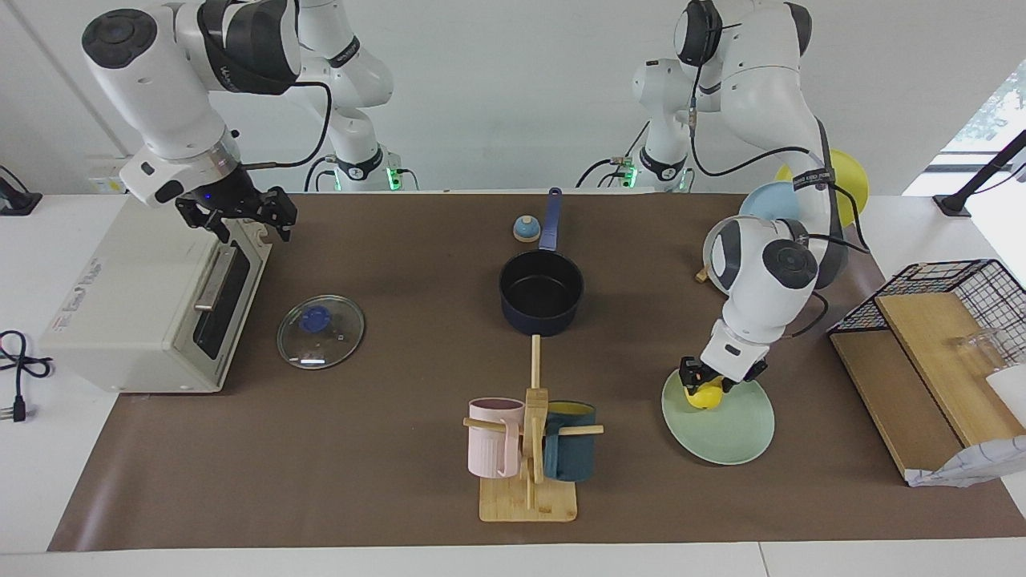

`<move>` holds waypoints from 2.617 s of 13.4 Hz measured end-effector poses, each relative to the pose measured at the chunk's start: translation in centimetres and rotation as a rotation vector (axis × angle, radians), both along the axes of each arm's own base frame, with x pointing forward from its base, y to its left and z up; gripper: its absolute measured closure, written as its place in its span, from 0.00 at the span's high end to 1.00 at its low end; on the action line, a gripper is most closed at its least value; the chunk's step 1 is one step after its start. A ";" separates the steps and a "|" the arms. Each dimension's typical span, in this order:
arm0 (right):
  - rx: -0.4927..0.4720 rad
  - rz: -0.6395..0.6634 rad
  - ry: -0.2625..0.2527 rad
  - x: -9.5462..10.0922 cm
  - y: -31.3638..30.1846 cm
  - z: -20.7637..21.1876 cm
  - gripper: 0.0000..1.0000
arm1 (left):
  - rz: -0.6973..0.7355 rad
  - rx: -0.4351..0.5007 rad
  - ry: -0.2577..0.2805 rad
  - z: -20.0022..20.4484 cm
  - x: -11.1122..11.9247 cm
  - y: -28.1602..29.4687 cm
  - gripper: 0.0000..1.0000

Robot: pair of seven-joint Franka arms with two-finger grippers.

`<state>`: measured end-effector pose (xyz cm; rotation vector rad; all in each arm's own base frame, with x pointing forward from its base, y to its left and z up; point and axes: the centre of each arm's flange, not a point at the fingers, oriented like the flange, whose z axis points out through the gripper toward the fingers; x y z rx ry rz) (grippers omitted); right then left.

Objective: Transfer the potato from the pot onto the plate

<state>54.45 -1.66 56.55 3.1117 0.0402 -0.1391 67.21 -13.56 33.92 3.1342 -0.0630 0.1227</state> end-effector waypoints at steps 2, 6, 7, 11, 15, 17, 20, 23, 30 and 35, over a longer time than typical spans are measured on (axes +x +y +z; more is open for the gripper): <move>0.000 0.000 0.000 0.0 0.0 0.0 1.00 | -0.003 0.000 0.005 -0.4 -0.2 -0.1 0.65; 0.000 0.000 0.000 0.0 0.0 0.0 1.00 | -0.005 -0.002 -0.009 0.7 -0.1 0.0 0.93; 0.000 0.000 0.000 0.0 0.0 0.0 1.00 | -0.003 -0.004 -0.018 1.8 0.0 0.1 1.00; 0.000 0.000 0.000 0.0 0.0 0.0 1.00 | 0.018 -0.014 -0.026 11.6 -1.6 1.7 1.00; 0.000 0.000 0.000 0.0 0.0 0.0 1.00 | 0.030 -0.016 0.018 25.0 -9.0 3.9 1.00; 0.000 0.000 0.000 0.0 0.0 0.0 1.00 | 0.042 -0.016 0.041 30.2 -13.5 5.5 1.00; 0.000 0.000 0.000 0.0 0.0 0.0 1.00 | 0.041 -0.017 0.065 34.4 -18.2 7.1 1.00; 0.000 0.000 0.000 0.0 0.0 0.0 1.00 | -0.007 -0.014 0.079 35.3 -19.7 9.3 1.00; 0.000 0.000 0.000 0.0 0.0 0.0 1.00 | -0.037 -0.014 0.082 34.1 -19.3 11.4 1.00; 0.000 0.000 0.000 0.0 0.0 0.0 1.00 | -0.035 -0.010 0.113 32.1 -16.3 11.4 1.00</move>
